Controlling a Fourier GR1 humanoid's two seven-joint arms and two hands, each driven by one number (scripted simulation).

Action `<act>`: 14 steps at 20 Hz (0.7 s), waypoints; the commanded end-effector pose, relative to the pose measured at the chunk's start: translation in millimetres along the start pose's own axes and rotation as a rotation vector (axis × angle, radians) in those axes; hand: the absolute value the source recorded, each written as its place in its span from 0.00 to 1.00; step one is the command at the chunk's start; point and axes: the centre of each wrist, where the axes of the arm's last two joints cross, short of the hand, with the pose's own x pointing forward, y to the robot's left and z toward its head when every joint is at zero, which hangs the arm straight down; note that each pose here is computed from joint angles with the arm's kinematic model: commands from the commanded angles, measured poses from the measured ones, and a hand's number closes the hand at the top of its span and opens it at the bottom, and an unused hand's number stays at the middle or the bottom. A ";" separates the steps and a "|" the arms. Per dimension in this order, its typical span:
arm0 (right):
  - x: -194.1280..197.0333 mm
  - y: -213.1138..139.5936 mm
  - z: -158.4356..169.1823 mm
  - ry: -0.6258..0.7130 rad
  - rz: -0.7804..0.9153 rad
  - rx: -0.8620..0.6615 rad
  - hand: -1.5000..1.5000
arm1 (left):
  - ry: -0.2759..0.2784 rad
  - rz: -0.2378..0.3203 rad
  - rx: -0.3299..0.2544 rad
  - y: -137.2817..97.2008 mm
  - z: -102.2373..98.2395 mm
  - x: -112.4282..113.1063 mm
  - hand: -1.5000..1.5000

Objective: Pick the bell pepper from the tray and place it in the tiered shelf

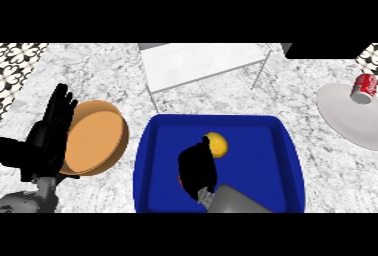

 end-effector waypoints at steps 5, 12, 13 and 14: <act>-19.9 1.9 -14.6 -0.045 -0.381 -0.055 1.00 | 0.008 -0.004 0.002 7.8 5.9 -0.2 0.50; -22.0 -55.0 4.7 -0.162 -0.564 -0.080 1.00 | 0.000 -0.007 -0.003 -6.3 0.9 4.5 0.50; -18.4 -56.7 17.3 -0.170 -0.595 -0.120 1.00 | 0.012 -0.007 0.013 -14.3 -10.0 -9.9 0.50; -25.2 -70.0 15.8 -0.146 -0.623 -0.185 1.00 | 0.003 -0.009 0.011 -1.9 -1.4 1.9 0.50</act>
